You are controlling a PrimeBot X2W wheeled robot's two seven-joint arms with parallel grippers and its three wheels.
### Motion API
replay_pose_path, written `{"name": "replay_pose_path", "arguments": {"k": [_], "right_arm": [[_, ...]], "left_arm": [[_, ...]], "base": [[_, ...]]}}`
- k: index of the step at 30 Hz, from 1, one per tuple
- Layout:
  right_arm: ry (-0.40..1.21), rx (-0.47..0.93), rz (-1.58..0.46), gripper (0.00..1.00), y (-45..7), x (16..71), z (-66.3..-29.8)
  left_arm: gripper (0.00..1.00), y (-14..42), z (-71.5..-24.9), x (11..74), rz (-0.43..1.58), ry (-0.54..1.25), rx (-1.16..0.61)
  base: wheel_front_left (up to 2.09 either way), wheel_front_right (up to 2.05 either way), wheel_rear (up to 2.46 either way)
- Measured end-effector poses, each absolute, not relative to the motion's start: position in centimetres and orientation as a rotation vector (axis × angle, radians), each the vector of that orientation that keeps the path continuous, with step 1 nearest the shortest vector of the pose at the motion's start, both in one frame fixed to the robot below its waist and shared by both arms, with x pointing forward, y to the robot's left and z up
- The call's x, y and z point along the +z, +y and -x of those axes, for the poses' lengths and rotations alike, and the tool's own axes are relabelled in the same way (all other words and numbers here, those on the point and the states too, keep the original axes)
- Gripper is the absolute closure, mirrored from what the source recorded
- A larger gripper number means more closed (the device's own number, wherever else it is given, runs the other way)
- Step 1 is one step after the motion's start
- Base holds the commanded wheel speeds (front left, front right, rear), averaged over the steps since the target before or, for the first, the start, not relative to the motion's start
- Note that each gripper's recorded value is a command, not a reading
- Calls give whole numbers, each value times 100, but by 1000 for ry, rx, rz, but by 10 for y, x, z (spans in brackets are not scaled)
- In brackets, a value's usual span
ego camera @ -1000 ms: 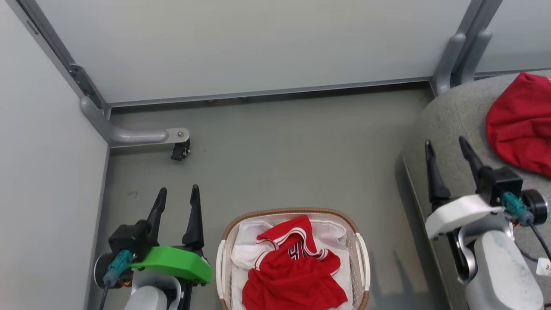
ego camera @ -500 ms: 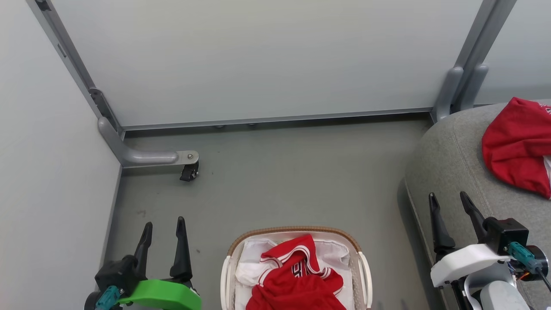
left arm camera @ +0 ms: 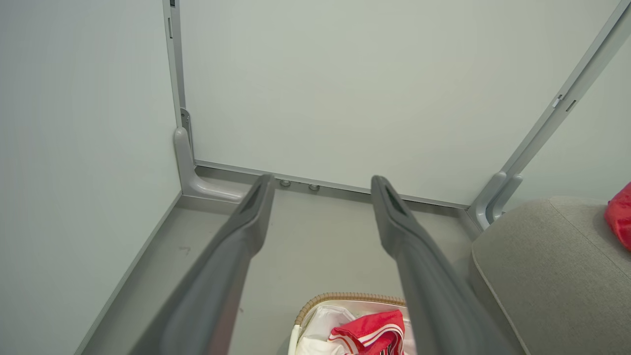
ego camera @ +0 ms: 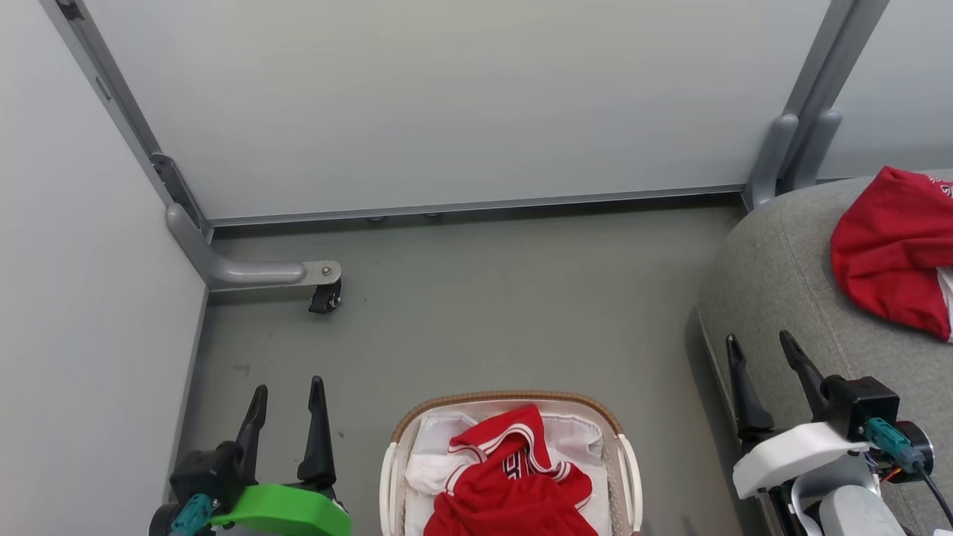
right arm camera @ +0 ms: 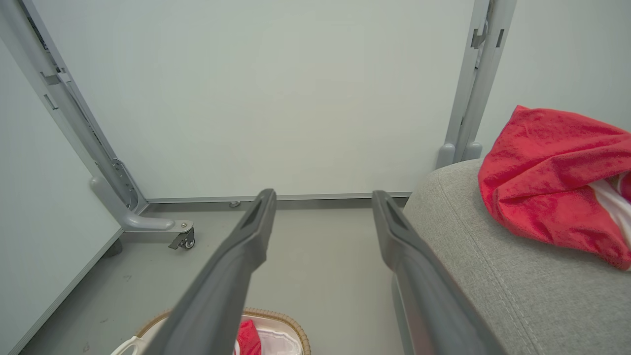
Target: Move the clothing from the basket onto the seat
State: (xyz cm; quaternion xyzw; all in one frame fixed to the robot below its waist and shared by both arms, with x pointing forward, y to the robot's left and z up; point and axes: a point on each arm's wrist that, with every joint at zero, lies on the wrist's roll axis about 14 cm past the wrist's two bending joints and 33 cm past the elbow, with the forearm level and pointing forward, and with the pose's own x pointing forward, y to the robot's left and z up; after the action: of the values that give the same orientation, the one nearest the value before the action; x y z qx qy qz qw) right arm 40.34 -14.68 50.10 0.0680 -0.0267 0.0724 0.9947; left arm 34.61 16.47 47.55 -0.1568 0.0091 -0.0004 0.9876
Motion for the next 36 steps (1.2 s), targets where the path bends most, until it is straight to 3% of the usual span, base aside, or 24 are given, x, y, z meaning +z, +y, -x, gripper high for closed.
{"name": "replay_pose_path", "arguments": {"k": [20, 36], "right_arm": [[-40, 138, -145, 0, -149, 496, -403], [-81, 80, -97, 0, -170, 502, -448]], "left_arm": [[0, 152, -351, 473, 305, 33, -43], [0, 67, -414, 449, 135, 132, -358]], "base": [[0, 0, 0], [0, 0, 0]]}}
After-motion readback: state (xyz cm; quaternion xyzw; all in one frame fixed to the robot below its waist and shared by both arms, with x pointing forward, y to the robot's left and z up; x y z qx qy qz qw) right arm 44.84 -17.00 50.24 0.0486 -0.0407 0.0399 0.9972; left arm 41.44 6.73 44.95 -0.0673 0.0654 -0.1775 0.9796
